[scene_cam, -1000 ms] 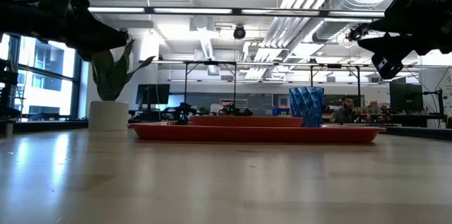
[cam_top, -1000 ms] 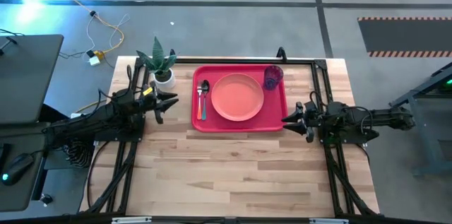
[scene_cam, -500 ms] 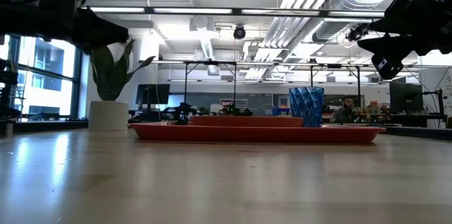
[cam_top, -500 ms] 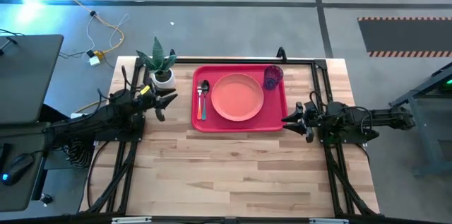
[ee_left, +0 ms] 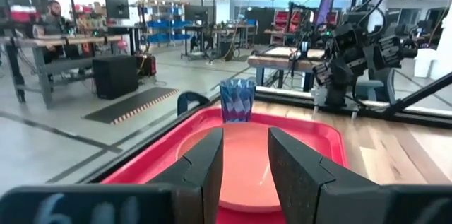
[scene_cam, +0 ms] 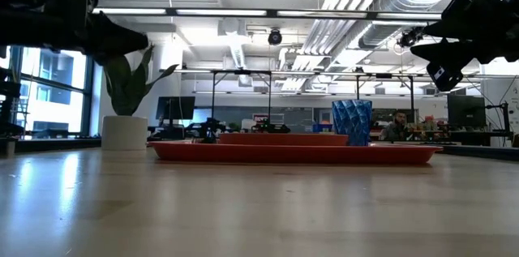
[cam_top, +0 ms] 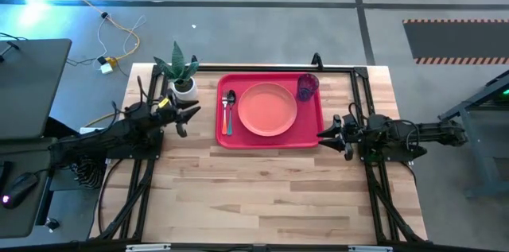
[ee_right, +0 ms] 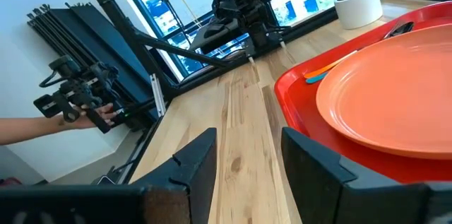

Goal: Pick and place plate/cup/fork/spoon on tray
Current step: Return to Home Position

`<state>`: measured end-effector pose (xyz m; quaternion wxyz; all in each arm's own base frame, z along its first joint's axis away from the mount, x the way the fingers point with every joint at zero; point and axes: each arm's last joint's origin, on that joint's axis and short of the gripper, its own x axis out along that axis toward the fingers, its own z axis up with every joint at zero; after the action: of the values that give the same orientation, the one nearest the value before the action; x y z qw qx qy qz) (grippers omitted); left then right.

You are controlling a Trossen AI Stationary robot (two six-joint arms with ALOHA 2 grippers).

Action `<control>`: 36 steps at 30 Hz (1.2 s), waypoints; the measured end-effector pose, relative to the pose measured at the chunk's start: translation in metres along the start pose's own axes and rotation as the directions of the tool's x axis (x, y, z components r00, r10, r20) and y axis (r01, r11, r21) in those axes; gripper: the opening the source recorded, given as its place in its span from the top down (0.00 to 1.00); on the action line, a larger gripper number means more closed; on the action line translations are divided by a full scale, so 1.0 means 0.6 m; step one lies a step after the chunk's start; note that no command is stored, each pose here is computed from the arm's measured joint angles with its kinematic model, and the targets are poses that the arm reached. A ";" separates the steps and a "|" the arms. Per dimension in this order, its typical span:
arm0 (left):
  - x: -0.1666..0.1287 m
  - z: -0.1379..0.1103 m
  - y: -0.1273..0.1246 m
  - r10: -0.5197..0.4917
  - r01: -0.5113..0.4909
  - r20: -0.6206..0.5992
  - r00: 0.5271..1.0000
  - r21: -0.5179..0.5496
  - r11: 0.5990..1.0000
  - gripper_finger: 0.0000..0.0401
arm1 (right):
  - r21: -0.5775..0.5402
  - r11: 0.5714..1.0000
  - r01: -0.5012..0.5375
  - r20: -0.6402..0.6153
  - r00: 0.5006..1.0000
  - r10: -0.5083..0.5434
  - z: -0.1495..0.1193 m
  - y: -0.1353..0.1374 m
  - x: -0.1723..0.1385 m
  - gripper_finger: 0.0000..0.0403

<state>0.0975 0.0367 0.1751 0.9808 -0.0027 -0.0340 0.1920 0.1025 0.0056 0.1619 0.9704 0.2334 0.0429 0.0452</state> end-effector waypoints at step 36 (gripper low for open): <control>-0.001 -0.016 0.000 0.003 -0.011 -0.098 0.995 -0.081 0.997 0.74 | 0.000 1.000 0.000 -0.001 1.000 0.000 0.000 0.000 0.000 0.63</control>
<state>0.0976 0.0368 0.1656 0.9797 -0.0522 0.0061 0.1933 0.1025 0.0056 0.1618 0.9703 0.2335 0.0433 0.0453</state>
